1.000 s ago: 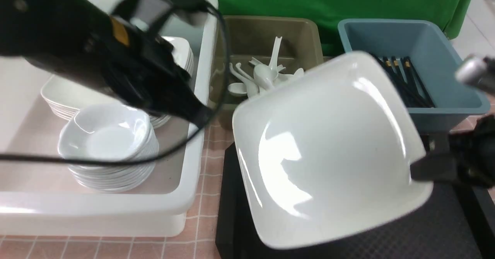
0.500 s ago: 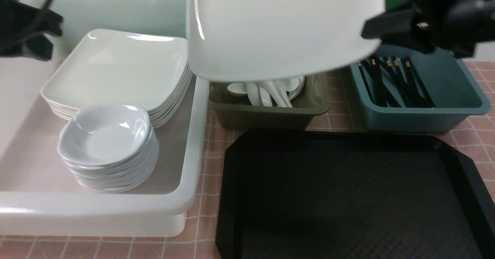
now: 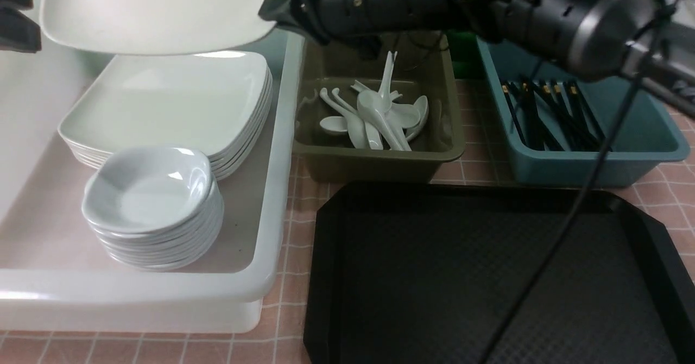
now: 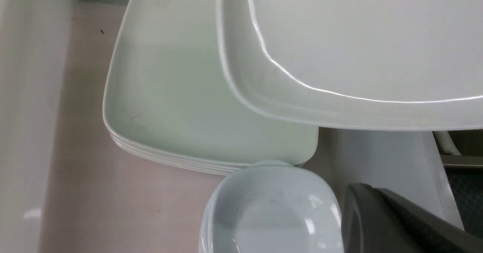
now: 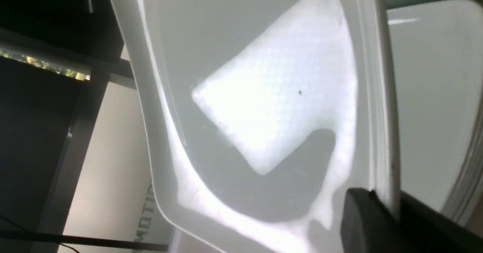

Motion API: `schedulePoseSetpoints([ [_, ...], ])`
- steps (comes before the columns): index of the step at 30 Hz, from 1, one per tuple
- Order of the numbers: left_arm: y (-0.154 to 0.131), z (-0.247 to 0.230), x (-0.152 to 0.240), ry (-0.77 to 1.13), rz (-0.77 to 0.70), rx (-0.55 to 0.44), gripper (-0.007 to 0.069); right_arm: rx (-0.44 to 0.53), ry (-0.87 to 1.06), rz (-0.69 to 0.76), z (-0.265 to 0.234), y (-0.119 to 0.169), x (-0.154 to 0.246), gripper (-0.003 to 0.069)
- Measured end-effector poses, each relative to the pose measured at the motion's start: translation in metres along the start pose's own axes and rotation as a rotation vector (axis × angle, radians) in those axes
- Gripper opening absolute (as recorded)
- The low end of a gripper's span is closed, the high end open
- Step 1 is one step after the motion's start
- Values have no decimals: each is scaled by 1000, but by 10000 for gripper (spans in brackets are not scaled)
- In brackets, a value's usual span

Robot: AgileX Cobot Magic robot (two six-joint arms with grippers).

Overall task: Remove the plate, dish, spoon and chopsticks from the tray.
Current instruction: Use the right arm to put the plate into the large storage box on the left

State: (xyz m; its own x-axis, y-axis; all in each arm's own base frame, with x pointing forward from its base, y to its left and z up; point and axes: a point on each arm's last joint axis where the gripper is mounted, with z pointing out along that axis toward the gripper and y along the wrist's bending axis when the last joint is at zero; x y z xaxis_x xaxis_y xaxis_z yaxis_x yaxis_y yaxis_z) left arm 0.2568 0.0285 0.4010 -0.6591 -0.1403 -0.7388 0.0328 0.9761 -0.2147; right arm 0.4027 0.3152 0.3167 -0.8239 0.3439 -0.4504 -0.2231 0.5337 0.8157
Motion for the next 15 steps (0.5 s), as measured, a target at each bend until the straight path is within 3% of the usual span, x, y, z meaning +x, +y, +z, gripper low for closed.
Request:
schedulePoseSetpoints([
  [8, 0, 0, 0, 5, 6, 1, 0, 51, 4, 89, 38, -35, 10, 70],
  [15, 0, 0, 0, 5, 7, 1, 0, 77, 24, 105, 51, -50, 18, 74],
])
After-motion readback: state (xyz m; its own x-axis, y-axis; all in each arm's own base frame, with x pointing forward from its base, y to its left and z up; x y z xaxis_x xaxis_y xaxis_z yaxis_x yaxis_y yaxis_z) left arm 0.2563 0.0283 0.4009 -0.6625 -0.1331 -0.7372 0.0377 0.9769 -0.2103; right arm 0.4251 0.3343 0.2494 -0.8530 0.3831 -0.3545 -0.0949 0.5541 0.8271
